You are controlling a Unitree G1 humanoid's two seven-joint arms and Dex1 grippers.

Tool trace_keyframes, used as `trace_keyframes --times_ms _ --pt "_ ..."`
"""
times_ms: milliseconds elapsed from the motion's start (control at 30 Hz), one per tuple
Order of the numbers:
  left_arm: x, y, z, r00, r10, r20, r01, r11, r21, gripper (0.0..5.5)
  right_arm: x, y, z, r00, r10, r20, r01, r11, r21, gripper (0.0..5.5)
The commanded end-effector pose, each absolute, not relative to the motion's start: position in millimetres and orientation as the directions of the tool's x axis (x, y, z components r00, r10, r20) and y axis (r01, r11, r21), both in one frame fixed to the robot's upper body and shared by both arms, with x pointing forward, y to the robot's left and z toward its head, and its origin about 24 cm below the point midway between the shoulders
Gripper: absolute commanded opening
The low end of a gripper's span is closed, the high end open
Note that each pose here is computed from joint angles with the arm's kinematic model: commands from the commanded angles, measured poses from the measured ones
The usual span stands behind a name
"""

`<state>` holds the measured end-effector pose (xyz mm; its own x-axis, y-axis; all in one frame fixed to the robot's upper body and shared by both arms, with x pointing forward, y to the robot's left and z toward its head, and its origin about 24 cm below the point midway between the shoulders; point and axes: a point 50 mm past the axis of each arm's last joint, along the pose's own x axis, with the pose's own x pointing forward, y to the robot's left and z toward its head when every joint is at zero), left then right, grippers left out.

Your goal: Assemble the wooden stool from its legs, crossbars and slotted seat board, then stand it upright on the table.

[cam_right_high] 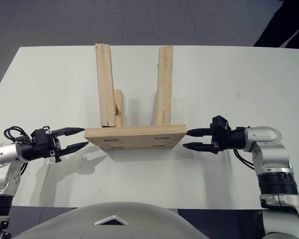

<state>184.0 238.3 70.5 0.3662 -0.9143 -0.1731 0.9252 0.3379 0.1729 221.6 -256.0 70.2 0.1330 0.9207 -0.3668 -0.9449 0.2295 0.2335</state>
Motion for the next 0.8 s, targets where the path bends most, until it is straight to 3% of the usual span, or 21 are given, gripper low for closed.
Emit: trace_keyframes --times_ms 33,167,333,800 --pt "174.2 223.1 75.8 0.278 -0.955 -0.106 0.96 0.271 0.075 2.22 233.1 -249.7 83.2 0.109 0.929 -0.353 -0.953 0.198 0.228 2.66" --pt "174.4 230.0 79.1 0.32 -0.946 -0.042 0.945 0.322 -0.056 2.22 238.6 -250.0 83.5 0.105 0.929 -0.355 -0.947 0.202 0.249 3.32" --pt "182.0 232.6 78.3 0.371 -0.928 -0.018 0.924 0.371 -0.096 2.22 235.3 -249.5 81.9 0.058 0.931 -0.361 -0.943 0.17 0.286 4.31" --pt "175.0 204.4 76.8 0.353 -0.935 0.04 0.927 0.343 -0.15 2.22 249.9 -231.2 98.5 0.001 0.963 -0.269 -0.955 0.081 0.287 4.33"
